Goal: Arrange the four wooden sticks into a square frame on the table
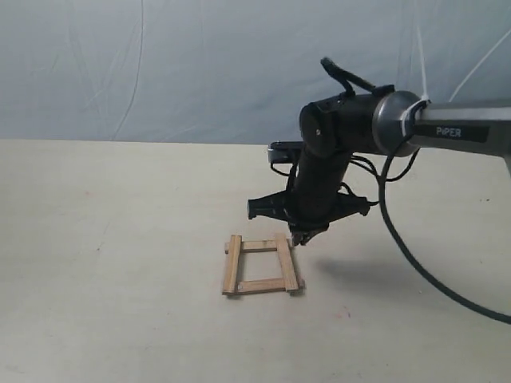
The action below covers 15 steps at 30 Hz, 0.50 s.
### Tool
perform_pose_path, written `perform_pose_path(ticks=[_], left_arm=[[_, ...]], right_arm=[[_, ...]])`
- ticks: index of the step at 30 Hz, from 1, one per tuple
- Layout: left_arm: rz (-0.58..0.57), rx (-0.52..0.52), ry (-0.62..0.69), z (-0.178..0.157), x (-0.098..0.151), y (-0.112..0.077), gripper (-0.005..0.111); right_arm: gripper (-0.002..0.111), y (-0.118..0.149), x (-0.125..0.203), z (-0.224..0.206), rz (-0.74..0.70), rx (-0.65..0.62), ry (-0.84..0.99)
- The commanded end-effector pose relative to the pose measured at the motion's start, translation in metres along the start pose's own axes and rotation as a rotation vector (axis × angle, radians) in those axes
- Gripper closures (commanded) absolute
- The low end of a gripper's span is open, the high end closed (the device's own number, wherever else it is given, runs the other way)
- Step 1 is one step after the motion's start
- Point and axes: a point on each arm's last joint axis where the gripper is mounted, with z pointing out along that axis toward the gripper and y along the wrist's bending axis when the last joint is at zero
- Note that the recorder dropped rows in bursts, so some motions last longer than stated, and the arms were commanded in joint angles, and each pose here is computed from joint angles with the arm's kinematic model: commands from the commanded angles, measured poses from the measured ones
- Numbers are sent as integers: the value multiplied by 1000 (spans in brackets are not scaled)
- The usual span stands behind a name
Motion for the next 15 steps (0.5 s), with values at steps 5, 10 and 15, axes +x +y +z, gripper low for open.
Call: perform_pose_path(ticks=[5, 10, 15], left_arm=[[4, 6, -4, 0, 1, 0, 107], [4, 6, -4, 0, 1, 0, 107], [4, 6, -4, 0, 1, 0, 107]], right_arm=[[108, -110, 18, -25, 9, 99, 98], [108, -196, 72, -44, 166, 100, 48], [108, -219, 113, -85, 191, 135, -144]])
